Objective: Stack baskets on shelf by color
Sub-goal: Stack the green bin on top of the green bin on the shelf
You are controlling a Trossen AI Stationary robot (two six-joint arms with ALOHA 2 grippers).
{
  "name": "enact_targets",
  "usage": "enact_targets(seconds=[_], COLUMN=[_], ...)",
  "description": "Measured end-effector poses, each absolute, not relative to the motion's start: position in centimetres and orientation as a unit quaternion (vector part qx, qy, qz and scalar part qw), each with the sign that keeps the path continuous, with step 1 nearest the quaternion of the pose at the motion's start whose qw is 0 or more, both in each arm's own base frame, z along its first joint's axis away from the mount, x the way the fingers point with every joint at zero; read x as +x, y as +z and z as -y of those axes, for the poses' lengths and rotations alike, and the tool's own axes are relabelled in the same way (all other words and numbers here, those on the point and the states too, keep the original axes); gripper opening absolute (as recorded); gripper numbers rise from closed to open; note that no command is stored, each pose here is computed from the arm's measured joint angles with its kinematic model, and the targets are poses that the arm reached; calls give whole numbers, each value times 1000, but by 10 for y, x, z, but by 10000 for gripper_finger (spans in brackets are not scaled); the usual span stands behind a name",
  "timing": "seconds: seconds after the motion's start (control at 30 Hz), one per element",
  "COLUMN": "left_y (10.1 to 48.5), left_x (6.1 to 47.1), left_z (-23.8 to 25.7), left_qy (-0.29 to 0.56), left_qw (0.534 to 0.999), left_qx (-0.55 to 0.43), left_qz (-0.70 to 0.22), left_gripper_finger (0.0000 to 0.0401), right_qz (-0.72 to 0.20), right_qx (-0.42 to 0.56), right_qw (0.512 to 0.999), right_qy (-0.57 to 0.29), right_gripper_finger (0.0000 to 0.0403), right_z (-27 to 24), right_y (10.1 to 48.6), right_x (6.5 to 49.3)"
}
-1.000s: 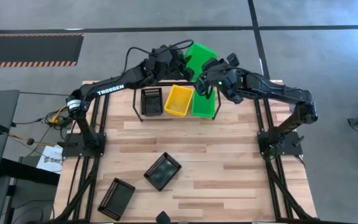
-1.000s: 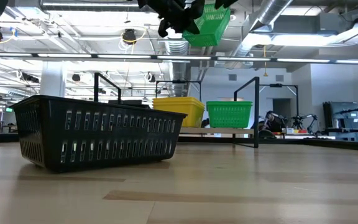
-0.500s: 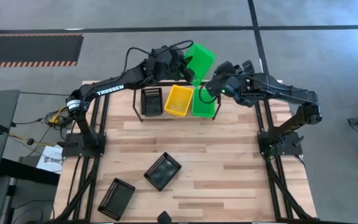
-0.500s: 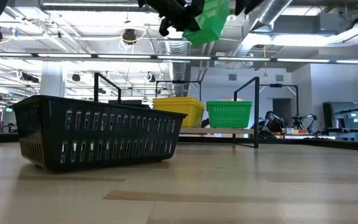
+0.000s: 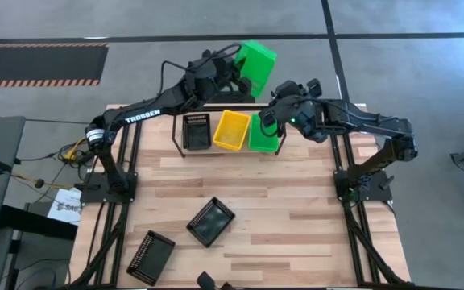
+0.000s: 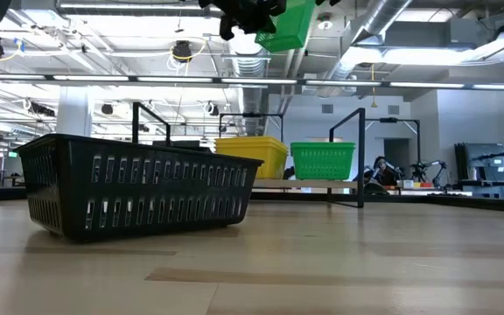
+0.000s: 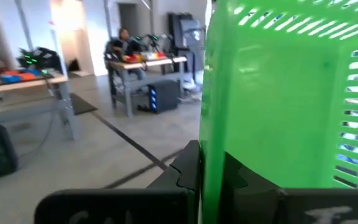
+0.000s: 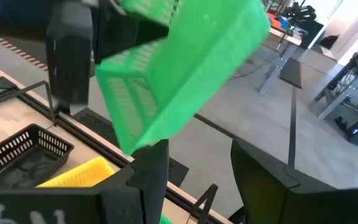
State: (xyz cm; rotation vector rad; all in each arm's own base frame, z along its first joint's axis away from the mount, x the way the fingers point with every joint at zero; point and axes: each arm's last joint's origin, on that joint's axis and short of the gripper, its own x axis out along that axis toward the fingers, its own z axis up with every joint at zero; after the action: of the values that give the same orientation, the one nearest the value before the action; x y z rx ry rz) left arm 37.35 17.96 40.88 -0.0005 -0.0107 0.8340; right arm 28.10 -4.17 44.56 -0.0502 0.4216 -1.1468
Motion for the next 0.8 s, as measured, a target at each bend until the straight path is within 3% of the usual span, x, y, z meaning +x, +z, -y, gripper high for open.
enact_targets(seconds=[0.37, 0.8], left_y=[408, 402], left_x=[372, 371], left_z=[-182, -183], left_qy=[435, 445], left_qw=[900, 895], left_qx=[-4, -1], left_qz=[5, -28], left_gripper_finger=[0, 0], right_qz=[-162, -160], right_qx=[-16, -24], right_qw=[799, 809], right_qy=[-579, -565], right_gripper_finger=[188, 187], right_z=[67, 98], right_y=[452, 444], right_x=[285, 310])
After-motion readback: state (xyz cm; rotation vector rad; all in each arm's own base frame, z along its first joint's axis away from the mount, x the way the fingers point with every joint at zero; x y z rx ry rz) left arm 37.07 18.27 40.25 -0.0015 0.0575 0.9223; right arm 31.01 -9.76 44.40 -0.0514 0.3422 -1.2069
